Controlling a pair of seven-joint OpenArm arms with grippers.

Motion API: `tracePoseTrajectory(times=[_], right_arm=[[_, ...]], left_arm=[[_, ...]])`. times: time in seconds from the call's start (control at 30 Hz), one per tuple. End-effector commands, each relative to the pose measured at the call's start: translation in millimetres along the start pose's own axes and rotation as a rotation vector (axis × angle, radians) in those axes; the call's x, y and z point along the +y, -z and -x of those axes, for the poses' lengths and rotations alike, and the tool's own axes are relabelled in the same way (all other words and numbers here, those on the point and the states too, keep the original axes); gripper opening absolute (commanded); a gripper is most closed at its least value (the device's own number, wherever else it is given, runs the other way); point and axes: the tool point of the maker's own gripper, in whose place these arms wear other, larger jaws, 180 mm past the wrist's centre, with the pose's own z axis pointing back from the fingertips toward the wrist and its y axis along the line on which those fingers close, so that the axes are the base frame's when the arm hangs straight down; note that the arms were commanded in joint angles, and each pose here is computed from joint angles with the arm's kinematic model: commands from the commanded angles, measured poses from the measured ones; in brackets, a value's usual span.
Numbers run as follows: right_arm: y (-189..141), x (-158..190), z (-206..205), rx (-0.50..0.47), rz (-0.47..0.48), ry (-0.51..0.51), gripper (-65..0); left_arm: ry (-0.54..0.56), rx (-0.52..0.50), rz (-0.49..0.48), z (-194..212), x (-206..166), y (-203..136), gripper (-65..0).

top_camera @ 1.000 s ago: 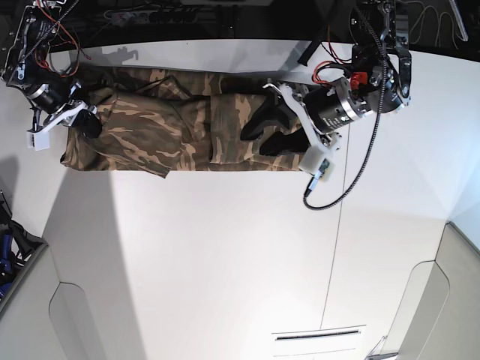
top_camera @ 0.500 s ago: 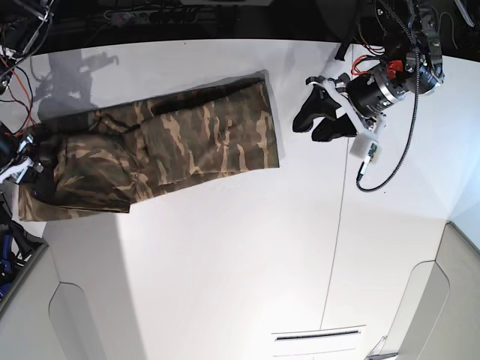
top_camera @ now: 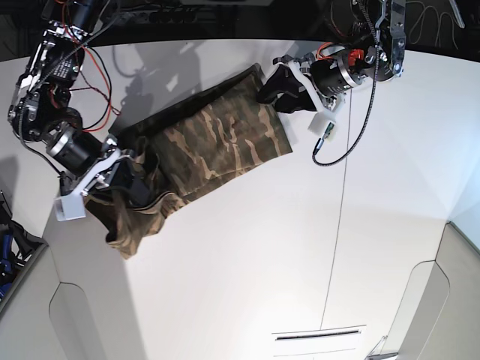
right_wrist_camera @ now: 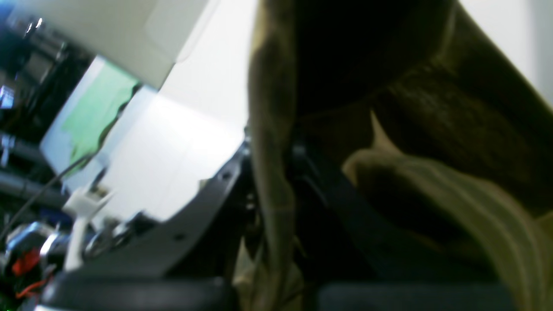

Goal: Fold the T-shirt properly
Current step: 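Lift the folded bundle with both grippers and fold it over again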

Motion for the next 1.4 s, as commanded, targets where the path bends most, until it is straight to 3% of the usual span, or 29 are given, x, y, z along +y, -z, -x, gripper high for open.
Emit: tracePoseTrajectory(times=[0.0, 0.3, 0.43, 0.5, 0.7, 0.9, 1.03, 1.17, 1.23, 1.33, 1.37], right_arm=[[4.7, 17.0, -9.7, -0.037, -0.049, -0.027, -65.0], [47.3, 98.5, 52.1, 0.192, -0.245, -0.149, -65.0], [54.3, 127.2, 76.2, 0.270, -0.314, -0.206, -40.7], [55.6, 142.7, 84.3, 0.291, -0.359, -0.219, -34.9], [59.0, 183.5, 98.1, 0.318, -0.471, -0.247, -34.9], [59.8, 200.3, 85.9, 0.271, -0.502, -0.255, -35.1], [54.0, 195.9, 62.0, 0.197, -0.454, -0.313, -35.1], [51.1, 166.4, 23.6, 0.072, -0.303, -0.379, -37.3], [51.0, 141.8, 4.6, 0.036, -0.207, -0.388, -46.0], [46.6, 102.3, -22.3, -0.006, -0.062, -0.392, -65.0], [43.0, 89.0, -29.2, -0.016, -0.017, -0.396, -65.0]], left_arm=[[0.011, -0.036, 0.017, -10.2, -3.2, -0.5, -31.9], [0.024, -0.049, 0.018, -18.4, -2.5, 0.7, -31.9], [0.026, -0.051, 0.018, -19.6, -2.4, 0.9, -31.9], [0.028, -0.053, 0.018, -20.8, -2.3, 1.1, -31.9], [0.029, -0.069, 0.011, -27.2, 1.1, -0.4, -31.9], [-0.016, -0.107, -0.033, -35.0, 22.0, -18.4, -31.9], [-0.051, -0.132, 0.009, -41.8, 22.7, -34.2, -32.0], [-0.116, -0.139, 0.093, -44.0, 12.0, -42.5, -31.9], [-0.143, -0.150, 0.141, -44.9, 3.6, -44.0, -31.9], [-0.169, -0.157, 0.165, -41.0, -1.2, -45.7, -31.9], [-0.173, -0.153, 0.164, -38.7, -1.4, -45.9, -31.9]])
